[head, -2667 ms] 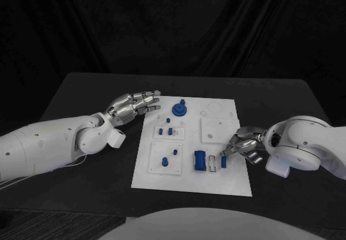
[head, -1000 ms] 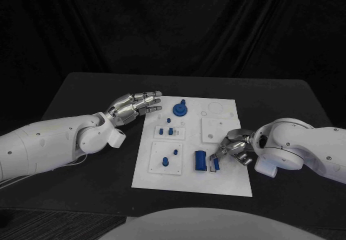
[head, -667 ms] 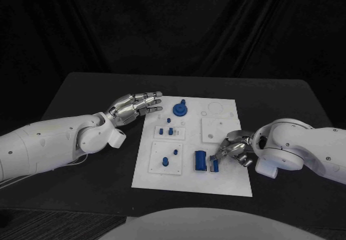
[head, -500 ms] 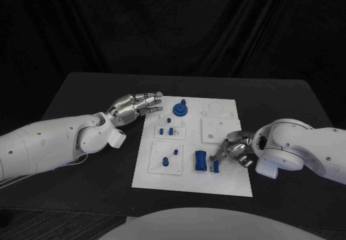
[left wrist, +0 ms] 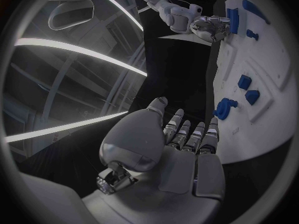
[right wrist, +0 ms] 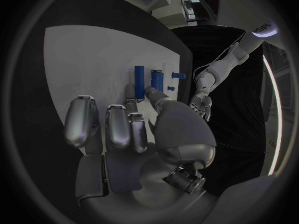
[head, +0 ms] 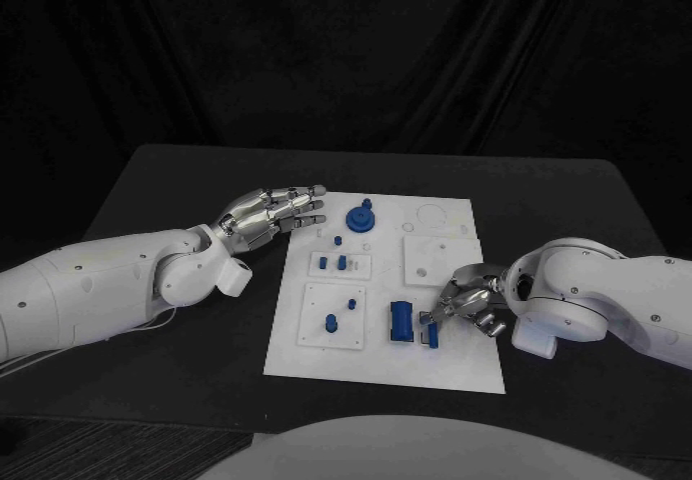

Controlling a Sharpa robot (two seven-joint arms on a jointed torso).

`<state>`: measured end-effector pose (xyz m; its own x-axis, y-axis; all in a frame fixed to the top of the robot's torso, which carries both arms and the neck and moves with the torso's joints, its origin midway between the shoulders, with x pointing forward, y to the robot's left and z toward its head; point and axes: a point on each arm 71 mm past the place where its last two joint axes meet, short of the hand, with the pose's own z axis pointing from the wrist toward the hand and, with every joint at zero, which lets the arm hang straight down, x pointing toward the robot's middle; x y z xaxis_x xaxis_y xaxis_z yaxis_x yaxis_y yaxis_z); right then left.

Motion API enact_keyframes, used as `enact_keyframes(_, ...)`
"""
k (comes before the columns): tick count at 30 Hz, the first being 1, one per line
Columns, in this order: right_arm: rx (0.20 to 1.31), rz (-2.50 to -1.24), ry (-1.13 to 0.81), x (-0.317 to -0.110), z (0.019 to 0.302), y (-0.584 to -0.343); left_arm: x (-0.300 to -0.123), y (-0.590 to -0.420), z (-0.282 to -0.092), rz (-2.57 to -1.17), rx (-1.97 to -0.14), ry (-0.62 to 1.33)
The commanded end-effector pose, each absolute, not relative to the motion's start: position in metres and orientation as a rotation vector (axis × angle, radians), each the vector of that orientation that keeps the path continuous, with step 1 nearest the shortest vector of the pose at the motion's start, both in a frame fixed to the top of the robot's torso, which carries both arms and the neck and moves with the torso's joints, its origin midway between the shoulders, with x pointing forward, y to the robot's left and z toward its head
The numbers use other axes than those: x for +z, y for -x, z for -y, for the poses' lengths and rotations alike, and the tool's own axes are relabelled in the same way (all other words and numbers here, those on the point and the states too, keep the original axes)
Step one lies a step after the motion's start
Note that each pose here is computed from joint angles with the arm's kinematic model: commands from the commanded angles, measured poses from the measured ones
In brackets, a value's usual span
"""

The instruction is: Assemble the parts on the task board

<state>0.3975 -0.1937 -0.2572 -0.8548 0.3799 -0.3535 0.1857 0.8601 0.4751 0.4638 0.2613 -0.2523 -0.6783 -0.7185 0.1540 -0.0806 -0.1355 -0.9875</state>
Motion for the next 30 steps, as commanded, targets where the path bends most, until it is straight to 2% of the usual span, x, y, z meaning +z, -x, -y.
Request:
enact_keyframes(1, 0.587, -2.596, -0.419, -0.2589, 0.1943, -0.3969, -0.2519, -0.4631, -0.2593, -1.683, -1.892, 0.895)
enact_keyframes(16, 0.6, -2.551, -0.454, -0.2577, 0.1956, -0.4006, -0.2528, -0.4631, -0.2586, -1.693, -1.891, 0.897)
enact_keyframes(30, 0.594, -2.566, -0.441, -0.2582, 0.1934, -0.4002, -0.2537, -0.4628, -0.2583, -1.706, -1.888, 0.901)
